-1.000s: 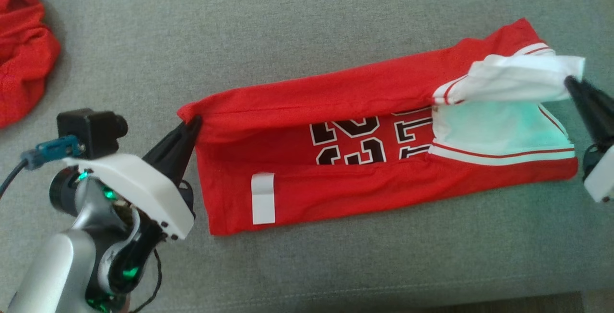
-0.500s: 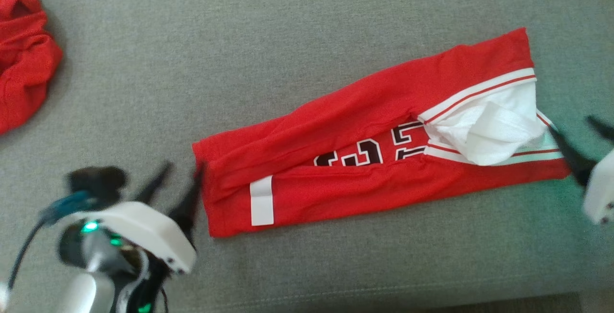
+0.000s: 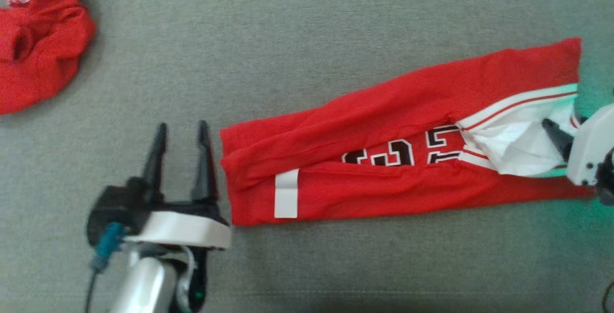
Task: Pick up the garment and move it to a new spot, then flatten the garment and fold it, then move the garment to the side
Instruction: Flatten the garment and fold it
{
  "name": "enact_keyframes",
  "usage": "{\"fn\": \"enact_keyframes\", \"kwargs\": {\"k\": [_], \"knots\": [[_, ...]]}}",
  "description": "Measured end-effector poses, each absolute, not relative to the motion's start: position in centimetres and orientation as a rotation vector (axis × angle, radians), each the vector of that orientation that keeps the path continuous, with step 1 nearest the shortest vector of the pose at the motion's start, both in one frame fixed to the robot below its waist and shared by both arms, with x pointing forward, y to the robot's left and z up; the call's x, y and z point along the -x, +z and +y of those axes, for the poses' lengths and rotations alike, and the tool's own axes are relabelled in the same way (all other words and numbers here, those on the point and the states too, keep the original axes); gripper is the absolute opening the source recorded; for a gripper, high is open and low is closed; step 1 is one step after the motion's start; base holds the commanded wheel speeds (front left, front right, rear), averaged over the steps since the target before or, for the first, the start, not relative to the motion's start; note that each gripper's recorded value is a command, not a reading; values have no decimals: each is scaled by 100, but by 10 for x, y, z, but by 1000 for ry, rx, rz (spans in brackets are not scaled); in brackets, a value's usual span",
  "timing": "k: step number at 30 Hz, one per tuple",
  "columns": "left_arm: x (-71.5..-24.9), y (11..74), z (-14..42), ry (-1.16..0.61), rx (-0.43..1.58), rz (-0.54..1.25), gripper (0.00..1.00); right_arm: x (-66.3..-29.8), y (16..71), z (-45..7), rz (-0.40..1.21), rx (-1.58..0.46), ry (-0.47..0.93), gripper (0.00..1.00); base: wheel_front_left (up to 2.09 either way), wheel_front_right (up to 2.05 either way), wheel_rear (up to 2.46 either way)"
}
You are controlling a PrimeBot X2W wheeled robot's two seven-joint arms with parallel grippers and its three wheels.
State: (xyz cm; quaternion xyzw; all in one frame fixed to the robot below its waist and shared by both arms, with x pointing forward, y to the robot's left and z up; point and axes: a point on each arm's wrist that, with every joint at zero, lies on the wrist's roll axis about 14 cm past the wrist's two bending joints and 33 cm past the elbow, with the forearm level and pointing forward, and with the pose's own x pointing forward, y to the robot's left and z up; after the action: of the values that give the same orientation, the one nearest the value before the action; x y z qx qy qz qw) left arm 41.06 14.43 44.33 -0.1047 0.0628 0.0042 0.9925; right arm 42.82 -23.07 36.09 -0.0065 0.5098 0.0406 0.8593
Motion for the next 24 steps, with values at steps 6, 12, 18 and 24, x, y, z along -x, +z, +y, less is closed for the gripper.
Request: {"fn": "enact_keyframes", "kwargs": {"k": [6, 12, 18, 24], "knots": [[-399, 434, 136, 4, 208, 151, 100, -438, 354, -220, 1119, -40, 107, 36, 0, 0, 0], [-389, 445, 127, -31, 185, 122, 100, -441, 365, -207, 1042, -165, 130, 0, 0, 0, 0], [-365, 444, 133, -25, 165, 135, 100, -434, 405, -282, 933, -172, -62, 0, 0, 0, 0], [-348, 447, 134, -32, 151, 132, 100, -416, 454, -351, 851, -148, -226, 0, 0, 0, 0]]}}
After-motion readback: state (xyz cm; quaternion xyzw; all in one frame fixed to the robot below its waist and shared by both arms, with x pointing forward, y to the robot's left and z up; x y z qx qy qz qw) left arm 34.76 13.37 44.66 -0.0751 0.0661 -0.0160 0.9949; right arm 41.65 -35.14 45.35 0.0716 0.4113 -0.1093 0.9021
